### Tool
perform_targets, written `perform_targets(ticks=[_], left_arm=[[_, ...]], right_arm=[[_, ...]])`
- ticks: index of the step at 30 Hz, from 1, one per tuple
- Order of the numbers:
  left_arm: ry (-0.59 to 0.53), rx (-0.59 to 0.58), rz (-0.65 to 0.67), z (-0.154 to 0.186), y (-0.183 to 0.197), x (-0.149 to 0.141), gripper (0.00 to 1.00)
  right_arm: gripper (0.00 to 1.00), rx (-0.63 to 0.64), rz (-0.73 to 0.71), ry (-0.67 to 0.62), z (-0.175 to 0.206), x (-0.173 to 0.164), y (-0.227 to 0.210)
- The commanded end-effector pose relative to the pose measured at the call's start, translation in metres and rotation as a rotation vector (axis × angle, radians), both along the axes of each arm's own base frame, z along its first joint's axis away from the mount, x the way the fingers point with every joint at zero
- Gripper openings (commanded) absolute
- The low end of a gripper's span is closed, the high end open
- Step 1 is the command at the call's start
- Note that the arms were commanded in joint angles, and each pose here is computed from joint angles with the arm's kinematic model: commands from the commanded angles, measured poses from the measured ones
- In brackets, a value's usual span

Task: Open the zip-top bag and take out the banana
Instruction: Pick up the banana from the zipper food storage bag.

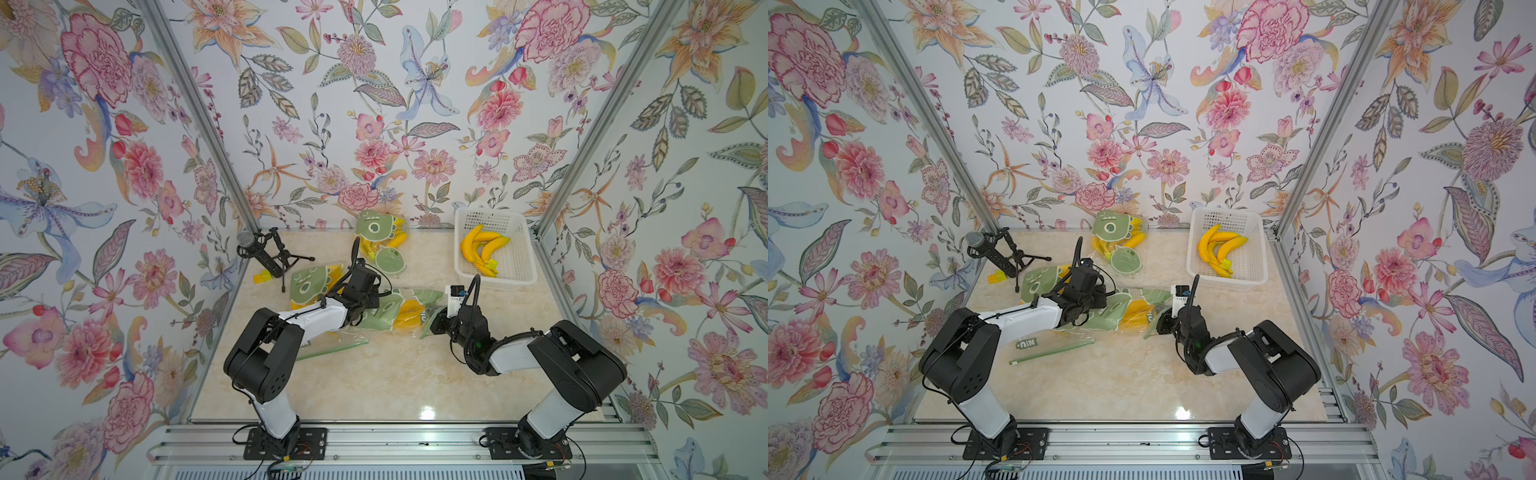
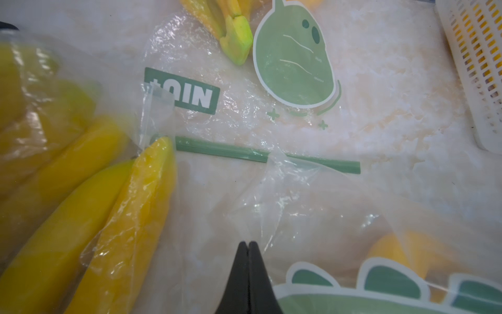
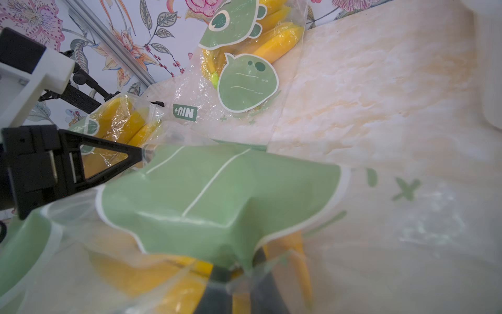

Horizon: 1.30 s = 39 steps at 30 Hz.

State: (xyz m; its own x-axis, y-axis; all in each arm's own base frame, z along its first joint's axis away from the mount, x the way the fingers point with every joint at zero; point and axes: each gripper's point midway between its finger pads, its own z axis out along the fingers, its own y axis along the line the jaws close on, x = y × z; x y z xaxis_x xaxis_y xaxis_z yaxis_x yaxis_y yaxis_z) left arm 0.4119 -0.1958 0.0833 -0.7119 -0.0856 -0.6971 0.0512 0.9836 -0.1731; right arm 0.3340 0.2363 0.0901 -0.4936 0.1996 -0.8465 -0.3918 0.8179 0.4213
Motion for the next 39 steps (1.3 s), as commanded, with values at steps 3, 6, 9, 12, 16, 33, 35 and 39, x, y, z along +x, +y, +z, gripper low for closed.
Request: perform_targets(ticks=[3,6,9,12,16,33,35,39], left_arm=[[-0.034,-0.018,0.108,0.018,0.022,0.011,0.0],[-0.036,-0.022,0.125,0.019,0.026,0.013,0.0],[-0.041,-0.025,0.145,0.021,0.032,0.013,0.0],[-0.048,-0.022,0.162,0.022,0.04,0.012,0.0],[-0.037,-0.004,0.185,0.015,0.051,0.008,0.0],[-0.017,-0.005,0.236,0.008,0.066,-0.001,0.0],[-0.014,-0.021,0.264,0.007,0.073,-0.002,0.0],[-0.017,-0.03,0.306,0.008,0.081,-0.005,0.0]], right_arm=[[0.03,-0.071,0.031,-0.089,0.012,-0.018,-0.008],[0.03,-0.09,0.033,-0.107,0.014,-0.022,-0.012],[0.03,-0.101,0.038,-0.117,0.015,-0.025,-0.014],[0.03,-0.096,0.067,-0.134,0.018,-0.029,-0.012],[0.02,-0.071,0.091,-0.167,0.022,-0.032,-0.014],[0.02,-0.022,-0.011,-0.138,0.035,-0.017,-0.038],[0.02,-0.037,-0.005,-0.142,0.037,-0.018,-0.04],[0.02,-0.047,-0.017,-0.15,0.039,-0.02,-0.05]])
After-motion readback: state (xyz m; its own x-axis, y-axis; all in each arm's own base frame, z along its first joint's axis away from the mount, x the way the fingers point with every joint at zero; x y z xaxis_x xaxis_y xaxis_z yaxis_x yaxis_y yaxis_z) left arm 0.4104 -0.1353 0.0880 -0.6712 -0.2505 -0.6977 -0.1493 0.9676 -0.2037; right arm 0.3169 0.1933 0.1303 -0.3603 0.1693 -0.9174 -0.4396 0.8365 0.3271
